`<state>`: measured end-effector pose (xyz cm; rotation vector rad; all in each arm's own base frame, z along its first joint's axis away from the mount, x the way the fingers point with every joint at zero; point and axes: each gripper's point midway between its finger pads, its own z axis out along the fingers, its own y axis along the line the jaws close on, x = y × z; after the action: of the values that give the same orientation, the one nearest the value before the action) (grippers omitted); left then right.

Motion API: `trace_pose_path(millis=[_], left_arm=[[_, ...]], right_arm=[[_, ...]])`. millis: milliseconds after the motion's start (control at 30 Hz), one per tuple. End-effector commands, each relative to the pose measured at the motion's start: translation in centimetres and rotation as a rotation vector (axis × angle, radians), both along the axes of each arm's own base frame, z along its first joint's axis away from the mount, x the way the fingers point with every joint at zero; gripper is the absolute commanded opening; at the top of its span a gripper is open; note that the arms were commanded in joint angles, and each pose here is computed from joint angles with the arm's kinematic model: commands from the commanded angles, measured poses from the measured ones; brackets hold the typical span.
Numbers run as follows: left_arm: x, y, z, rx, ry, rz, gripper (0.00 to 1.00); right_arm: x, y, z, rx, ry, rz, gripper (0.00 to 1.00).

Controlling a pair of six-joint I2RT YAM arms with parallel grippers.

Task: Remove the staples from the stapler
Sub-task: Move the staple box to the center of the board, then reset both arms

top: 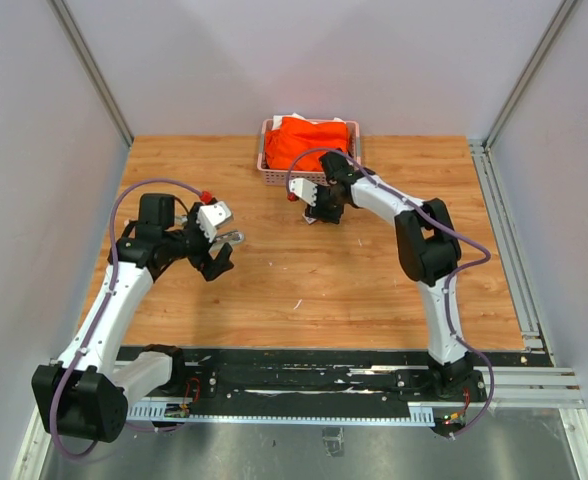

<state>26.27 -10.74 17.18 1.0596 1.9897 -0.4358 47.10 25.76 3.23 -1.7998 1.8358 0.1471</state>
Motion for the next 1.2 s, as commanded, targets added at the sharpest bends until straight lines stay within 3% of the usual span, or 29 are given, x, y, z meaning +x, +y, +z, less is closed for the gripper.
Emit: trace_pose_path(millis=[0,133,267,433,600,833,967,1067,1167], left_arm=[[0.0,0.2,0.4,-0.003,-0.038,-0.001,0.98],[0.0,0.3,0.4,-0.003,-0.041,-0.001,0.98],[0.1,0.6,0.5,0.002,-0.049,0.009,0.98],[0.2,1.5,0.9,-0.014,-0.069,0.063,0.98],[1.4,3.1,1.2,-0.043,-0.129,0.223,0.98],[2.1,5.8,2.2,-0.082,-0.237,0.466,0.98],[1.9,8.3,2.6,-0.073,-0.294,0.642,0.98],[1.2,10.5,2.6,-0.062,-0.338,0.781,0.98],[0.2,11.4,2.6,-0.052,-0.369,0.824,0.98]], right_arm=[[-3.6,-2.4,-2.1,-0.055,0.133,-0.074,0.52],[-3.7,-3.2,-1.0,-0.065,0.099,-0.121,0.62],[-3.2,-3.9,3.1,-0.041,0.014,-0.186,0.71],[-4.5,-6.9,11.0,0.047,-0.101,-0.412,0.74],[-8.2,-12.3,15.8,0.187,-0.174,-0.639,0.74],[-14.5,-20.4,18.2,0.318,-0.256,-0.916,0.75],[-17.9,-23.4,17.8,0.297,-0.357,-1.009,0.75],[-19.6,-24.9,17.5,0.331,-0.434,-1.073,0.83],[-21.0,-25.7,17.7,0.392,-0.521,-1.087,0.84]])
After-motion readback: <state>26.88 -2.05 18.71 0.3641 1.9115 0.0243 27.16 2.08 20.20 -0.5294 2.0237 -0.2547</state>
